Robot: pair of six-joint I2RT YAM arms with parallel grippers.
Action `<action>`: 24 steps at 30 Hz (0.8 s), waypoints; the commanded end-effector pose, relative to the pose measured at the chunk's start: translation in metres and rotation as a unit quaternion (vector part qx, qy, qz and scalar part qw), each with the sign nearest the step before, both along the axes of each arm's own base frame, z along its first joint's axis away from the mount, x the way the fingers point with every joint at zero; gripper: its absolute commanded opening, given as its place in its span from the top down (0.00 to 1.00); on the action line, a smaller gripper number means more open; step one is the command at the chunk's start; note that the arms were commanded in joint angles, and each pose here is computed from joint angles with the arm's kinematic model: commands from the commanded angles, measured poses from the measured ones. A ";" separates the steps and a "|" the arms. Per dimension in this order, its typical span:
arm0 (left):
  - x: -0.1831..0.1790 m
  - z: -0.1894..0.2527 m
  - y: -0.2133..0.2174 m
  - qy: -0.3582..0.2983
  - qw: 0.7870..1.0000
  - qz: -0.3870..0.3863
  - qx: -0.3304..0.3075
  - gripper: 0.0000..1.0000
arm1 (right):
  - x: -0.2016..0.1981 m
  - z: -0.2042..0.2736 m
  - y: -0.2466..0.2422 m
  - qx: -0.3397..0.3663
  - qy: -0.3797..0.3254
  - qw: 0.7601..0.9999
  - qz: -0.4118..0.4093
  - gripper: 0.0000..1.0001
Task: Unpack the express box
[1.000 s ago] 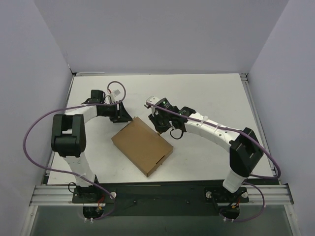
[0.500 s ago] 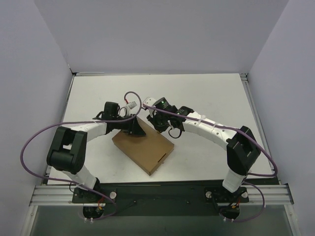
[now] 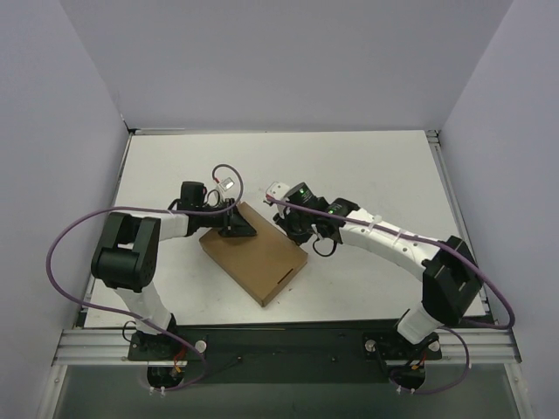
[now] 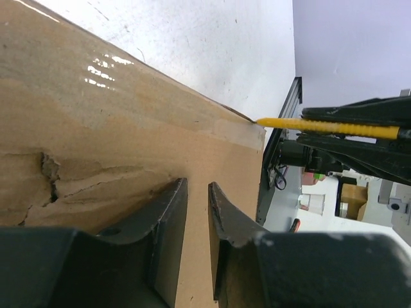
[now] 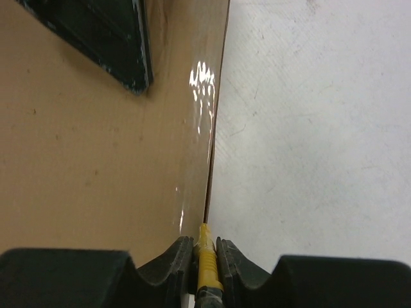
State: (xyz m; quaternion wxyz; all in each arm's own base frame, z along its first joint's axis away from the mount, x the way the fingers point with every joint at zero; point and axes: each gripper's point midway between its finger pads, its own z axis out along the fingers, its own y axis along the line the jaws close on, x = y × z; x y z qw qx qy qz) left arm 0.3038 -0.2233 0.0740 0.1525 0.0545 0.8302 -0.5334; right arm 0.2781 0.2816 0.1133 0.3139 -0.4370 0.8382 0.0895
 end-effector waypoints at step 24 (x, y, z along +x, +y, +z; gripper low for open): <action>0.037 0.124 0.012 -0.188 0.982 -0.022 0.011 0.56 | 0.053 0.101 -0.032 0.081 -0.006 0.992 -0.100 1.00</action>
